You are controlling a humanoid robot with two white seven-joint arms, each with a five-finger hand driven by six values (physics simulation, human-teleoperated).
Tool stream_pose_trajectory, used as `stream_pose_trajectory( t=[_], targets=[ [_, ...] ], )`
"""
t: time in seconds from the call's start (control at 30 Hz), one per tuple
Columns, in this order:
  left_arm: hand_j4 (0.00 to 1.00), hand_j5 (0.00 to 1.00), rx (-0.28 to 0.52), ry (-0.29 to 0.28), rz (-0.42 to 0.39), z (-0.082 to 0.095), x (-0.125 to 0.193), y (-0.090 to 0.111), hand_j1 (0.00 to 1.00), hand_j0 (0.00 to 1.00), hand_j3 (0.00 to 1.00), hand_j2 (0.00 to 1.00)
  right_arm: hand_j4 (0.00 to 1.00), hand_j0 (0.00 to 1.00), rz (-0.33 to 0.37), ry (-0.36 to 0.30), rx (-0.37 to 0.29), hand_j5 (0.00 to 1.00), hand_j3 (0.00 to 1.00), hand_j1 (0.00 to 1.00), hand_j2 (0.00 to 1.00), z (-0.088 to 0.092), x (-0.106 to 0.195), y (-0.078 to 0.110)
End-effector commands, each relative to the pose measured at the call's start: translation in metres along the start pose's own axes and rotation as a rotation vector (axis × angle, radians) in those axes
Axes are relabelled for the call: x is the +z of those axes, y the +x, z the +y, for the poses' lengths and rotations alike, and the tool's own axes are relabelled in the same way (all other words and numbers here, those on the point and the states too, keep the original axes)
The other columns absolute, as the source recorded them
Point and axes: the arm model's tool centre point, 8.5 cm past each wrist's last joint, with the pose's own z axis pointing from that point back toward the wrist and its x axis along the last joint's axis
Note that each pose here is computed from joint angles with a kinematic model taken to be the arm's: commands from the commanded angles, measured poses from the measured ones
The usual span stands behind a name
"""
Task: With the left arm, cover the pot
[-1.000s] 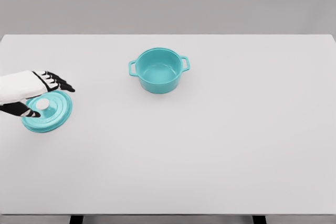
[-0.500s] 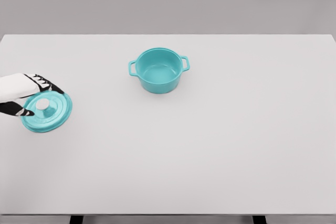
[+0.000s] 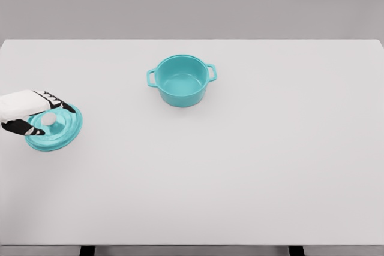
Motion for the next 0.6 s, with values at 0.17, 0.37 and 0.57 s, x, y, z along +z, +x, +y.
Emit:
stream_pose_trajectory(
  t=[0.17,0.37,0.57],
  targets=[
    [0.82,0.82,0.021,-0.012,0.005,-0.007,-0.0029,-0.003,0.82,0.82,0.82,0.82,1.0,1.0,0.0,0.0,0.0,1.0,1.0,1.0,1.0,0.0001,0.0,-0.0001],
    [0.81,0.81,0.032,-0.012,0.018,-0.008,-0.0019,-0.0081,0.81,0.81,0.81,0.81,1.0,1.0,0.0,0.0,0.0,1.0,1.0,1.0,1.0,0.0001,0.0,-0.0001],
    [0.76,0.76,0.032,-0.014,0.026,-0.0072,-0.0018,-0.0106,0.76,0.76,0.76,0.76,1.0,1.0,0.0,0.0,0.0,1.0,1.0,1.0,1.0,0.0001,0.0,-0.0001]
  ],
)
